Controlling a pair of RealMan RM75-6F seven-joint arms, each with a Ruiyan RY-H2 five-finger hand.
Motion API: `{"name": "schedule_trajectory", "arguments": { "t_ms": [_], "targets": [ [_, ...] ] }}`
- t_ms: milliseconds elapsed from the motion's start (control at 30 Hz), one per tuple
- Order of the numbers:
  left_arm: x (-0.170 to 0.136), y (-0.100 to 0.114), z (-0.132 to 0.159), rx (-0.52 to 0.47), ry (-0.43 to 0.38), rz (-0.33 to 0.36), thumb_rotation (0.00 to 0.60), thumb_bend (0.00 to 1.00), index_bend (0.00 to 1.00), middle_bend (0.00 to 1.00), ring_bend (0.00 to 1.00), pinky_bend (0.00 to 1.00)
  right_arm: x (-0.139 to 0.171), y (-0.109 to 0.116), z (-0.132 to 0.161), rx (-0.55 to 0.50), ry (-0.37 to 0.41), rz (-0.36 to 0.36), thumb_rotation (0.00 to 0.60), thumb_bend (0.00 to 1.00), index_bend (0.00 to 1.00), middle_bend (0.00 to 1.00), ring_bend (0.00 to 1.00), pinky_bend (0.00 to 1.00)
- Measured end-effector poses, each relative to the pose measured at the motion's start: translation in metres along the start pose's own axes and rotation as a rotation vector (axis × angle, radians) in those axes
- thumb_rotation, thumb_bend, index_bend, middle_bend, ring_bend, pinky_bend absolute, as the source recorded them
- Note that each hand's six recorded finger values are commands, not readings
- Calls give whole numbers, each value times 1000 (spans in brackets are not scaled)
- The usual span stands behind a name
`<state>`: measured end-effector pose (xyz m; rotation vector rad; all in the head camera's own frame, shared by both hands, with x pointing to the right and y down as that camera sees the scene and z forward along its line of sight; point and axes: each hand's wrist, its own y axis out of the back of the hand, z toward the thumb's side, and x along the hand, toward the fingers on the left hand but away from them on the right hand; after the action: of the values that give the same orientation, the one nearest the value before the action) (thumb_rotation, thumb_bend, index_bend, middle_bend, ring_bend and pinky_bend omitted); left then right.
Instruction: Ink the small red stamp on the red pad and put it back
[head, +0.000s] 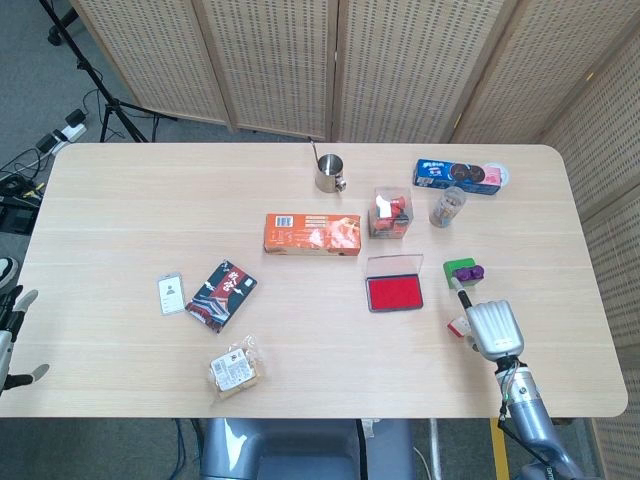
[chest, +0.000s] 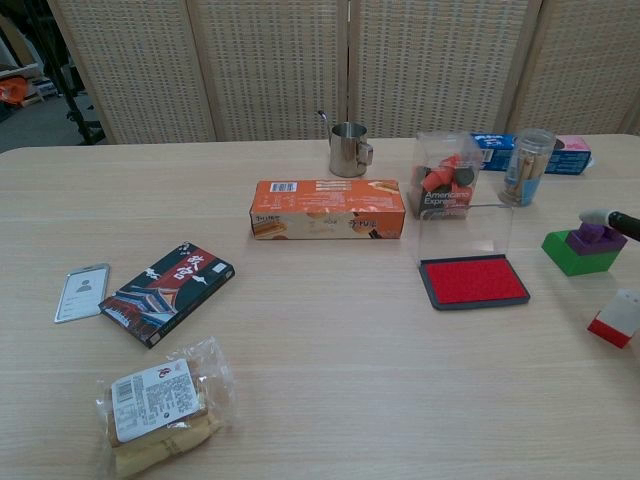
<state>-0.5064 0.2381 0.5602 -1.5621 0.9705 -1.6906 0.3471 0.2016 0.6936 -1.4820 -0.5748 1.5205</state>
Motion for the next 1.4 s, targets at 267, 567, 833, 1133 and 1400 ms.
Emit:
{"name": "schedule_trajectory", "arguments": {
  "t_ms": [267,567,833,1133,1400],
  "targets": [
    [1,-1,0,2,-2,-8,600,0,0,0,0,0,-3,-1,1,-4,-6,0,600,0,0,1000,1000,1000],
    [0,-2,0,-3,-6,-15,600,0,0,0,0,0,-7,-2,-2,4,-18,3,600,0,0,1000,1000,1000],
    [1,-2,0,2,-7,-20,600,0,0,0,0,0,-8,-1,-5,8,-25,8,600,0,0,1000,1000,1000],
    [1,-3,0,3,-6,-24,600,0,0,0,0,0,-8,3,-3,6,-17,-1,600,0,0,1000,1000,1000],
    [1,-2,-1,1,-4,-22,600,0,0,0,0,0,-14,4,-3,21,-24,-9,600,0,0,1000,1000,1000]
  ]
}}
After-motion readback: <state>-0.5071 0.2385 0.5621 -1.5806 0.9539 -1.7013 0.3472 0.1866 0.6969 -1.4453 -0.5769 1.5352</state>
